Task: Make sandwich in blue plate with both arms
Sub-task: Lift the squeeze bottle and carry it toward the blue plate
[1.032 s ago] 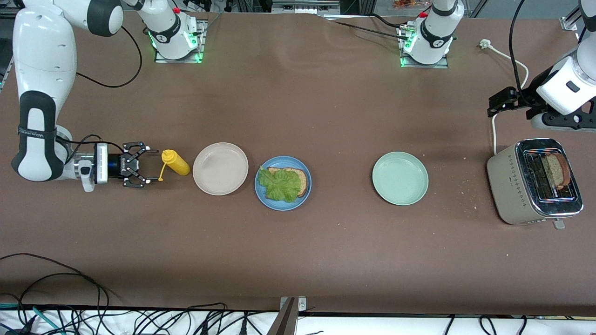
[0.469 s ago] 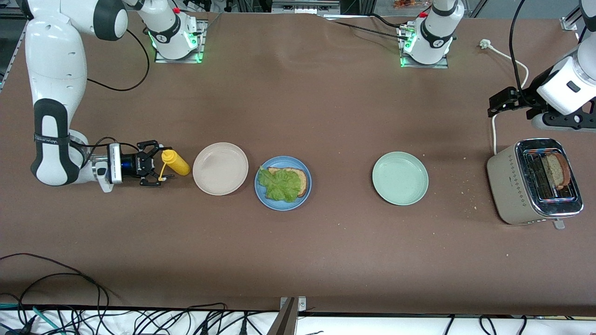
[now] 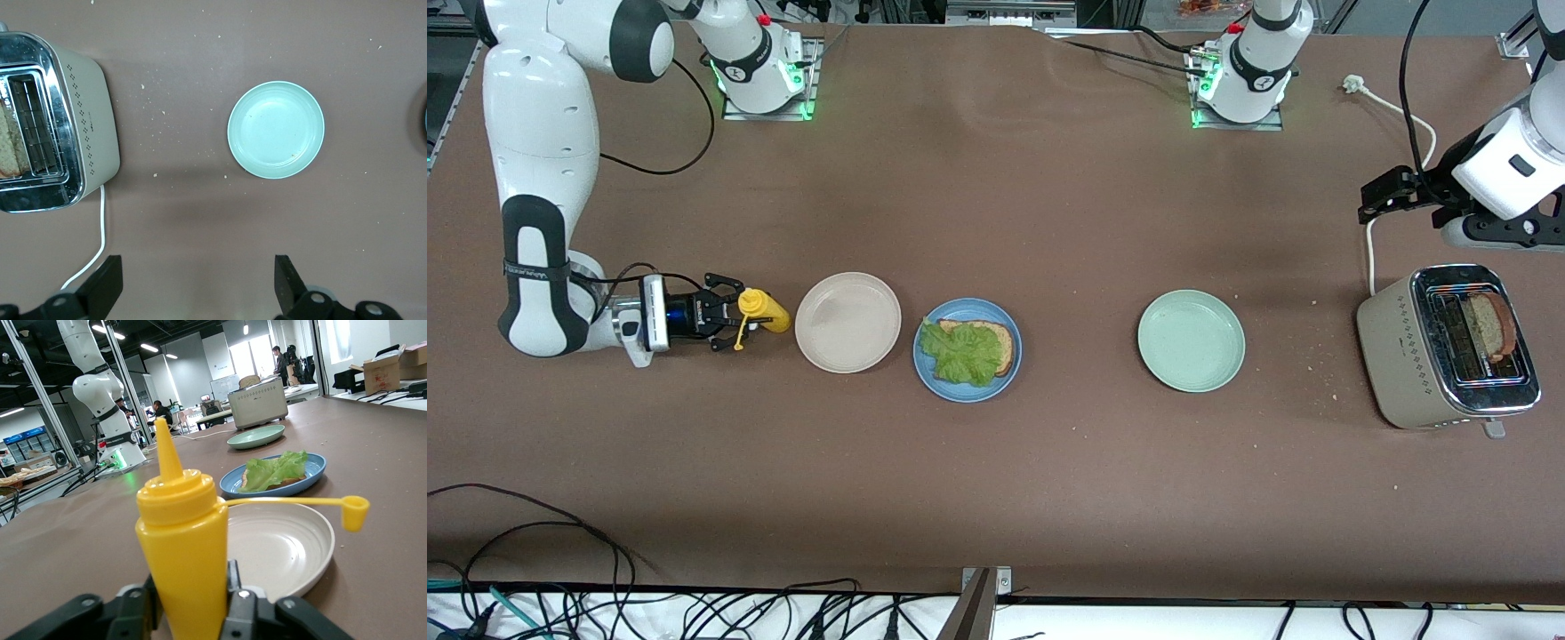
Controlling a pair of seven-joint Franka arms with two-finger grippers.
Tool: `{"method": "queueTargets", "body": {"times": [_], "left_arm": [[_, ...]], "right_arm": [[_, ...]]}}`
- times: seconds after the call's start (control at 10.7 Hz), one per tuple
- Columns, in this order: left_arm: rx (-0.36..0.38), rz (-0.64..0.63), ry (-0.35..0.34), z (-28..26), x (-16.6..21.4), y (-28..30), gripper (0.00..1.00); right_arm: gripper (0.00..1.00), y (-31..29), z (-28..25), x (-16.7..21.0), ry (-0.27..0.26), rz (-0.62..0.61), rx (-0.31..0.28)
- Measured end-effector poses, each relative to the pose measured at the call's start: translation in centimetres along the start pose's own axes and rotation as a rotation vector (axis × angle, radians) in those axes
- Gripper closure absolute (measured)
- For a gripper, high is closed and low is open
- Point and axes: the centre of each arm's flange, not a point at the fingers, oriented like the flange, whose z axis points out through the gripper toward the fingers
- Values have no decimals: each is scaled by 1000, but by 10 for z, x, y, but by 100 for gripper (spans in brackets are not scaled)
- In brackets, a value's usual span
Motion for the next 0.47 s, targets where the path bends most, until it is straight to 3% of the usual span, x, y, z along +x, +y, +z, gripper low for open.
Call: {"method": "queueTargets", "body": {"times": [0.28, 0.47], "left_arm": [[0, 2, 0, 0, 0, 1, 0], [0, 2, 0, 0, 0, 1, 0]], "right_arm": [[90, 4, -2, 1, -24, 136, 3], [92, 21, -6, 21, -126, 241, 18]]}}
